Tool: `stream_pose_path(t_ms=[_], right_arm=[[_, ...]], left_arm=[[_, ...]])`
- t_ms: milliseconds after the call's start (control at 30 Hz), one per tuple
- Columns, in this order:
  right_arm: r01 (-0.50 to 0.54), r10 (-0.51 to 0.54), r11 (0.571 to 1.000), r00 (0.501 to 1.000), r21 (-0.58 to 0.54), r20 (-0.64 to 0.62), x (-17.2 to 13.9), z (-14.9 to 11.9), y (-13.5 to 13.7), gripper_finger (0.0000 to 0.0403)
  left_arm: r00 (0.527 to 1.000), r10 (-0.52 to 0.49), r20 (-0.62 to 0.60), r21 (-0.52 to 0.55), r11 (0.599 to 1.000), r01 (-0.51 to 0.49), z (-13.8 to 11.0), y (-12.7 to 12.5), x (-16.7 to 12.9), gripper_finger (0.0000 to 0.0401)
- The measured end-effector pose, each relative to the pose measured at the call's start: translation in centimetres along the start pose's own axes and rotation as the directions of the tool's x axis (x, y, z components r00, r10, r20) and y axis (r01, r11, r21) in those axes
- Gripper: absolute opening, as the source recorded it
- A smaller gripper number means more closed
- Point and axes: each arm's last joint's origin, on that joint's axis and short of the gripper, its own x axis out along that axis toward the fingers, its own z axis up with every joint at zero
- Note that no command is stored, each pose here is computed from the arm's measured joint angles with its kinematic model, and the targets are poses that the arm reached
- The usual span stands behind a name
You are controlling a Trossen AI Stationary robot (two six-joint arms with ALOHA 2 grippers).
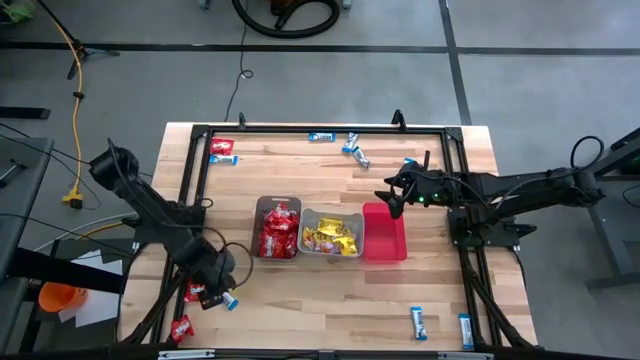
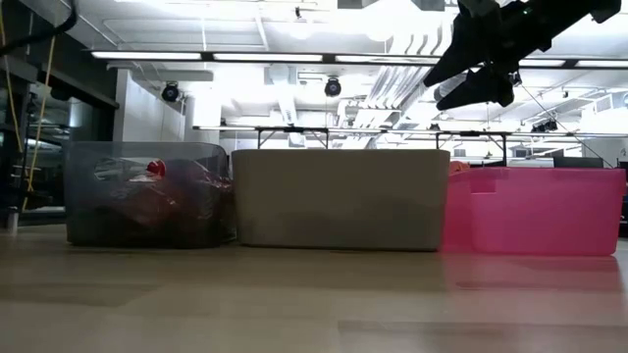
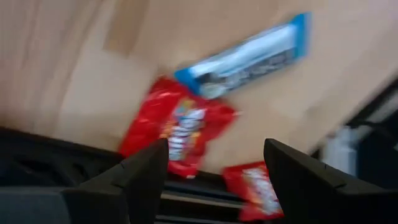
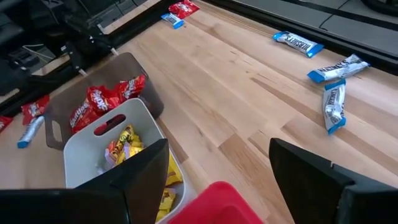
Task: Sort candy
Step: Put the red candy into the black bin
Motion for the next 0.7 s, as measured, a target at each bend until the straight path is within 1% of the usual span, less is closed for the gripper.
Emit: stream_pose_path(t_ms=[200, 300, 433, 500, 600, 667, 700], right_arm=[[0.0, 0.0, 1.0, 1.0, 0.0, -0.001, 0.0, 0.0, 0.0, 0.0273], [0.0, 0.0, 1.0, 1.0, 0.0, -0.001, 0.0, 0.0, 0.0, 0.0273], [0.005, -0.005, 1.0, 1.0, 0.0, 0.001, 0.0, 0.0, 0.0, 0.0273], [0.01, -0.01, 1.0, 1.0, 0.0, 0.005, 0.0, 0.0, 0.0, 0.0273], [0.013, -0.013, 1.0, 1.0, 0.003, 0.007, 0.0, 0.0, 0.0, 0.0273], [0.014, -0.014, 1.0, 1.0, 0.003, 0.007, 0.0, 0.0, 0.0, 0.0273], [0.014, -0.014, 1.0, 1.0, 0.003, 0.007, 0.0, 0.0, 0.0, 0.0273]], left_arm=[[0.992, 0.119, -0.038, 0.048, 0.992, -0.117, -0.4, 1.0, 2.5, 0.0252], [0.989, 0.14, -0.044, 0.114, 0.984, -0.134, -0.4, 1.0, 3.3, 0.0252], [0.989, 0.142, -0.042, 0.205, 0.97, -0.13, -0.2, 0.5, 4.5, 0.0252], [0.984, 0.172, -0.05, 0.217, 0.963, -0.157, -0.1, 0.5, 5.2, 0.0252], [0.976, 0.205, -0.073, 0.204, 0.961, -0.186, 0.1, 0.4, 5.9, 0.0249], [0.971, 0.223, -0.082, 0.201, 0.958, -0.203, 0.2, 0.5, 6.1, 0.0234], [0.971, 0.224, -0.082, 0.206, 0.957, -0.203, 0.2, 0.5, 6.1, 0.022]])
